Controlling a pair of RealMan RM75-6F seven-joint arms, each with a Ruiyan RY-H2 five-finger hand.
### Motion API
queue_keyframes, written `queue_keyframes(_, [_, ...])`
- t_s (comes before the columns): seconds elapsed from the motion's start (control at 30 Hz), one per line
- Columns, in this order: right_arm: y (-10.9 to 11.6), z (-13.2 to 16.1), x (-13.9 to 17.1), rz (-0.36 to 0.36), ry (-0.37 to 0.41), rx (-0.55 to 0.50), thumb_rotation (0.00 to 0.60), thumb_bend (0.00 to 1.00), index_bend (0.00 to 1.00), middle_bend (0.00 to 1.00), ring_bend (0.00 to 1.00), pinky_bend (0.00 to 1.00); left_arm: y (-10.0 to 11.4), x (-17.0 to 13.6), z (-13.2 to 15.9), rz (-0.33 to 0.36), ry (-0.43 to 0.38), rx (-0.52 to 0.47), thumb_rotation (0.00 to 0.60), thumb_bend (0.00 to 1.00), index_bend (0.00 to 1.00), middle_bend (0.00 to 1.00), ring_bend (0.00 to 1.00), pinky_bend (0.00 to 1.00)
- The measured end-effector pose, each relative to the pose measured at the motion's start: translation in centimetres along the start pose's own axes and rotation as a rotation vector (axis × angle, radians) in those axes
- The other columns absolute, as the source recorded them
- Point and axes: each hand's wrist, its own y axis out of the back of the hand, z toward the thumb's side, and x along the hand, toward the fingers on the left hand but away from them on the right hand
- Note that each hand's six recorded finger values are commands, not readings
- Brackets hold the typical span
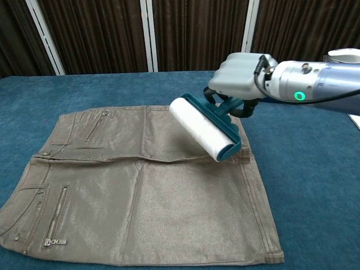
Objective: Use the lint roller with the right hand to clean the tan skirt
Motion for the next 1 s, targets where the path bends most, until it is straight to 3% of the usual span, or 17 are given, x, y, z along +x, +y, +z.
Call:
queue_keyframes(0.27, [0.6, 6.0, -2.7, 0.091, 0.04, 0.024, 0.6, 0.74, 0.57, 0.62, 0.52, 0.53, -0.5, 0.4, -0.5, -0.021, 0.015, 0.001, 0.6, 0.0, 0.0, 0.0, 0.0, 0.0])
queue_keyframes(0.4, [0.3, 7.4, -3.5, 0.112, 0.034, 0.078, 0.6, 0.75, 0.58, 0.63, 0.52, 0.53, -0.6, 0.6, -0.5, -0.024, 0.017, 0.004, 0.6, 0.0, 0.0, 0.0, 0.0, 0.0])
queue_keyframes(0.6, [-1.5, 6.0, -3.8, 0.137, -0.016, 0.173, 0.6, 0.76, 0.58, 0.63, 0.53, 0.54, -0.8, 0.7, -0.5, -0.029, 0.02, 0.008, 0.6, 0.0, 0.0, 0.0, 0.0, 0.0])
queue_keyframes(1.0, [-4.4, -1.0, -2.9, 0.15, -0.167, 0.278, 0.6, 0.76, 0.59, 0.63, 0.53, 0.55, -1.1, 0.7, -0.1, -0.034, 0.012, 0.016, 0.6, 0.0, 0.0, 0.0, 0.0, 0.0])
